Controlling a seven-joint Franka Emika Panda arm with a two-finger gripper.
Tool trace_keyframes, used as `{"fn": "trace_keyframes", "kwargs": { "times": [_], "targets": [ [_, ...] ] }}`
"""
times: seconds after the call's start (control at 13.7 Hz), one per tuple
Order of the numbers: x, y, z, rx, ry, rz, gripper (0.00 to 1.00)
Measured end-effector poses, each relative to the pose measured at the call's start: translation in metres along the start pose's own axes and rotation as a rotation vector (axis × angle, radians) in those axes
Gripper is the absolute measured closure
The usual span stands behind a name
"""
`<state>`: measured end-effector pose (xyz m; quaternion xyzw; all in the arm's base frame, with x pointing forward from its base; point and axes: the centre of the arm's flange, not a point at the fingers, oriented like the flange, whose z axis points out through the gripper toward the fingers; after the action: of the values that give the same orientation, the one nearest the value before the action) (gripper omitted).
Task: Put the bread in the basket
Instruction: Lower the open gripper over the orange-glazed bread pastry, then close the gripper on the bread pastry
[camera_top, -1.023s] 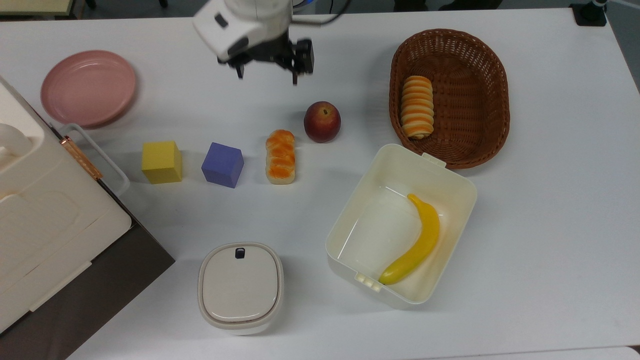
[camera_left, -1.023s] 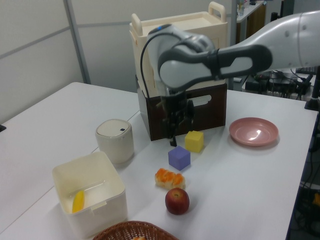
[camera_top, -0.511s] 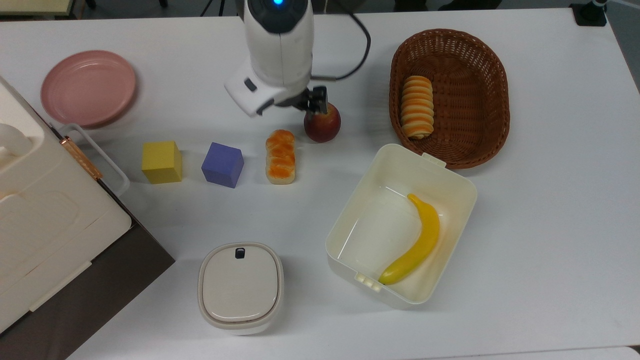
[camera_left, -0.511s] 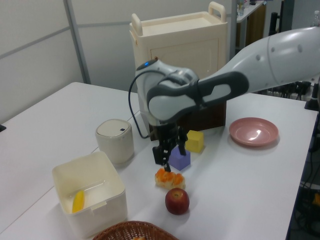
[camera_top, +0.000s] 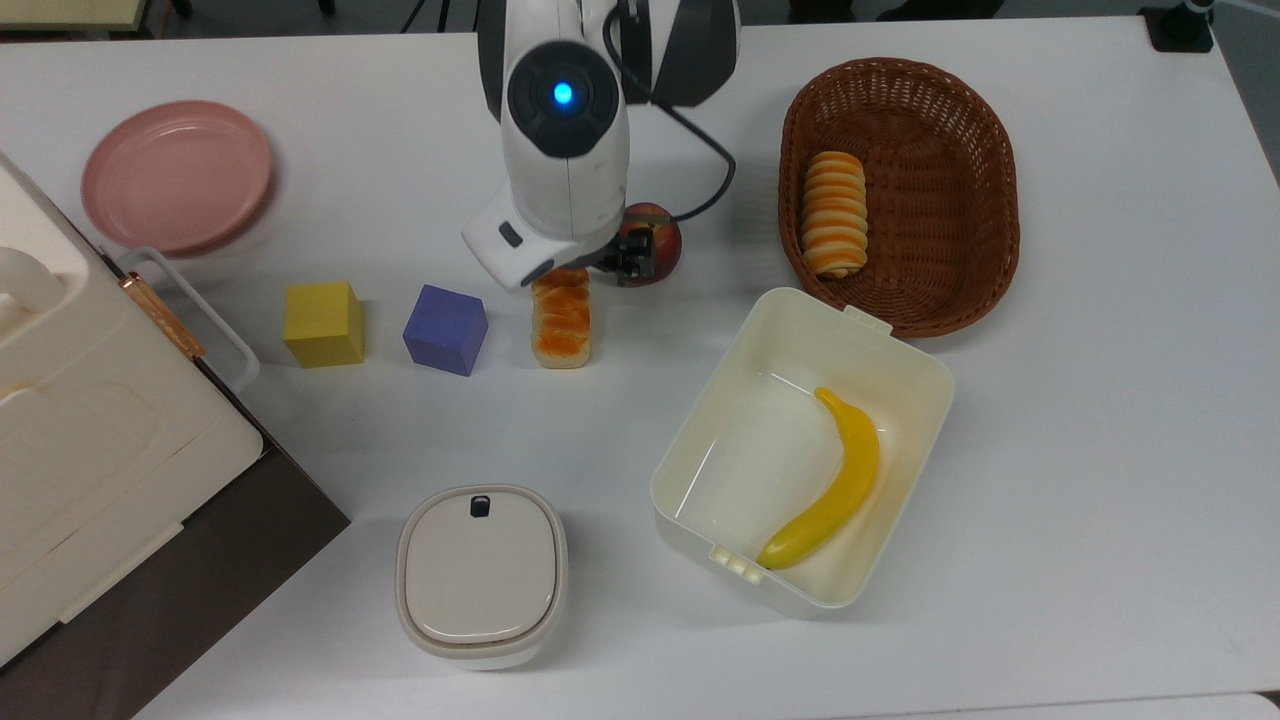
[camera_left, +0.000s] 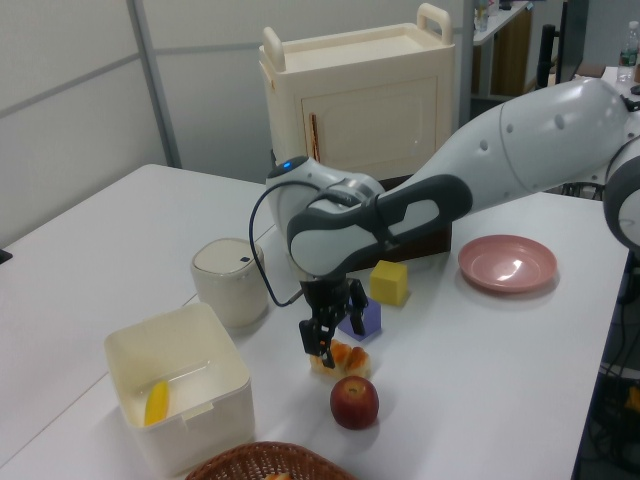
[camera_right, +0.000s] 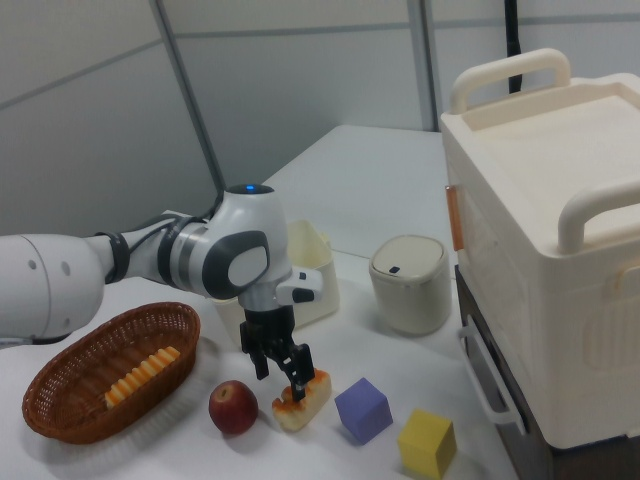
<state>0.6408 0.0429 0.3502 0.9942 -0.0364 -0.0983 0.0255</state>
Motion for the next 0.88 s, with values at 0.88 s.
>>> {"fn": "trace_keyframes", "kwargs": {
  "times": [0.88],
  "targets": [
    [0.021, 0.007, 0.042, 0.0, 0.012, 0.013, 0.16]
  ]
}}
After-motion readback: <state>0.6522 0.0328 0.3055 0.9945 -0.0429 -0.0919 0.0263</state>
